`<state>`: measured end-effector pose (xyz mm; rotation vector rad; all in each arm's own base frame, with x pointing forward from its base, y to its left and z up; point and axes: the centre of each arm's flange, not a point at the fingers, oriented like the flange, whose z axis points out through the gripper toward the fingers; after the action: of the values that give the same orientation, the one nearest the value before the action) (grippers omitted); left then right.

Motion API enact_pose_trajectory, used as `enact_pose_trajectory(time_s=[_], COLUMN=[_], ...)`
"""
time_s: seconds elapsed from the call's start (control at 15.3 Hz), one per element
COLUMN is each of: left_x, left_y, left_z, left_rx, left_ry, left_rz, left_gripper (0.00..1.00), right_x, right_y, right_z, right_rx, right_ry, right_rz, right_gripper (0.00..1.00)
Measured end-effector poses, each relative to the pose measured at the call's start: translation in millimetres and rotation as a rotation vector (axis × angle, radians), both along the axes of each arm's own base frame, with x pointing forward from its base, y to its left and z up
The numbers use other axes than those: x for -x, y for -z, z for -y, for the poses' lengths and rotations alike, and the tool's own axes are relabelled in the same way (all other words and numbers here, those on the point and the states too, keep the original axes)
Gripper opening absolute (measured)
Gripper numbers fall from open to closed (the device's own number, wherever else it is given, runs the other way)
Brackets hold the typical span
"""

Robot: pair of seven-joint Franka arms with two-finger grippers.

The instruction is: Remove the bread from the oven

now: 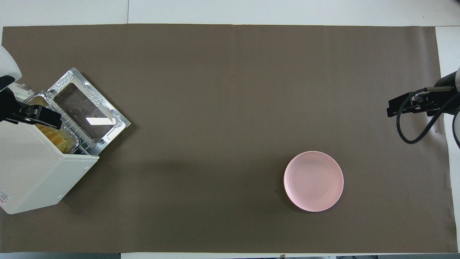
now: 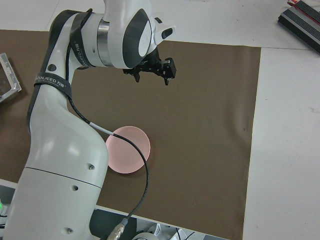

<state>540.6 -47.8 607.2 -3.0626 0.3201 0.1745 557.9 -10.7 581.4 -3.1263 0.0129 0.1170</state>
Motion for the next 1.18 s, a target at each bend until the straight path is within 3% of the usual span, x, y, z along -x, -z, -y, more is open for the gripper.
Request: enact_pose_trajectory(time_s=[0.65,0.92,1.18], left_x=[-1.3,-5.8,-37.4], left_y=[1.0,22.0,73.3], left_z=[-6.9,-14.7,-20.4], left_rx=[-0.002,-0.032,-0.113], left_ry=[-0.041,-0.273,-0.562], left_rz=[0.012,-0.012,-0.03], left_gripper=[1.0,1.0,1.0], right_x=[0.0,0.0,0.0], right_y=[0.0,0.0,0.0], right_z=[0.0,0.0,0.0], right_rx=[0.0,0.0,0.0], right_ry=[0.0,0.0,0.0], right_rz=[0.0,0.0,0.0], right_gripper=[1.0,1.0,1.0])
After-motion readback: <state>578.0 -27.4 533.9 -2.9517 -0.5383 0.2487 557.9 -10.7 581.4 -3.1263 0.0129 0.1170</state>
